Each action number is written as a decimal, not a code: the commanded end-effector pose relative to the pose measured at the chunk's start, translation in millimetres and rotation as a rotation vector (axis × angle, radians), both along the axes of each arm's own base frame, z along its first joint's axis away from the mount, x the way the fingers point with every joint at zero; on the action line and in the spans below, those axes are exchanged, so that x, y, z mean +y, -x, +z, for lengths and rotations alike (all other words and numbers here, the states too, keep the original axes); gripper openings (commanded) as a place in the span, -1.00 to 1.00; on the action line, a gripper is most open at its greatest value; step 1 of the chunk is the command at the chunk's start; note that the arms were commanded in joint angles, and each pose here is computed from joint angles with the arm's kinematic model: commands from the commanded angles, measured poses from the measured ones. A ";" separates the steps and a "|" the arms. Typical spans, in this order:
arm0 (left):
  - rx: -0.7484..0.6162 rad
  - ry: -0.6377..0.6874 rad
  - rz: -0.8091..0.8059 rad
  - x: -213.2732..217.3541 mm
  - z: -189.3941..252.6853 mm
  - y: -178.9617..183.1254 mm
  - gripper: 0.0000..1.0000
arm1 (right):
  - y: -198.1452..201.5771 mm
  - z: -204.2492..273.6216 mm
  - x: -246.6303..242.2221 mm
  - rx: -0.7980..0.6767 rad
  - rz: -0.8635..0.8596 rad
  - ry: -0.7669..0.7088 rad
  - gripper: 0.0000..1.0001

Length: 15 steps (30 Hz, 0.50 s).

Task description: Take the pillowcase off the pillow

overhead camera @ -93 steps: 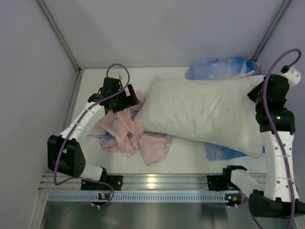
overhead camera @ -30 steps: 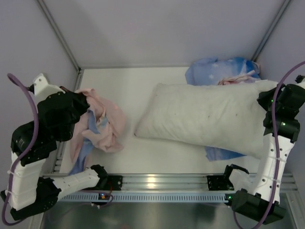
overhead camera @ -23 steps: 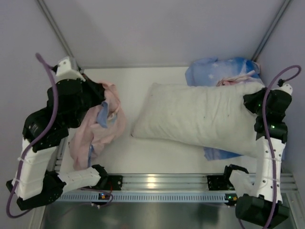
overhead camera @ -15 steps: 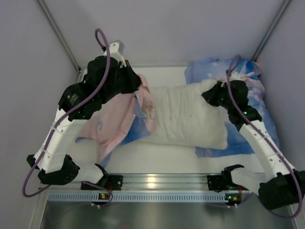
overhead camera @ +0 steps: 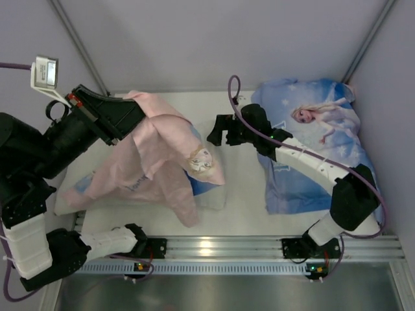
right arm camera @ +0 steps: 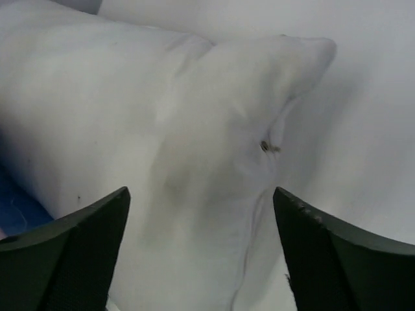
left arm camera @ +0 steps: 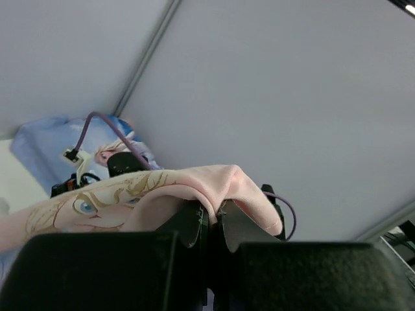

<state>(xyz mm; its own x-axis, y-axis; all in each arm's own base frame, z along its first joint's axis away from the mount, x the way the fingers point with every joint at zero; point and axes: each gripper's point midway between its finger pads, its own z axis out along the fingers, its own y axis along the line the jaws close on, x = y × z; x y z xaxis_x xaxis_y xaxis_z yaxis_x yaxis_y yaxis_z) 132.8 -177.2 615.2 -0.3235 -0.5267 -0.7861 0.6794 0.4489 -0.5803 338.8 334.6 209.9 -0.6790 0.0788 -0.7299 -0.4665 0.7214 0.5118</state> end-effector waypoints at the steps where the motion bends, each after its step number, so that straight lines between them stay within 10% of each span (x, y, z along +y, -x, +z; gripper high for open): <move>1: 0.008 0.016 -0.144 -48.6 3.2 -15.4 -1.00 | -8.1 50.9 -40.4 -0.179 -0.134 0.015 0.82; 15: 0.029 -0.031 -0.112 -111.2 -11.5 -89.8 -1.00 | 148.5 69.4 -117.6 -0.291 0.020 -0.209 0.99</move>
<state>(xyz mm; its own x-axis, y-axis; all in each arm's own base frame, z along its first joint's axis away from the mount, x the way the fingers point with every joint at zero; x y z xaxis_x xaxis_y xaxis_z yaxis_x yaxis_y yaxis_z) 229.0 -293.2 549.6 -0.5144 -0.3660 -0.7755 0.6199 0.4662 -0.6312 221.3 206.3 294.2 -0.3709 0.2609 -0.8913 -0.5585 0.7041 0.4385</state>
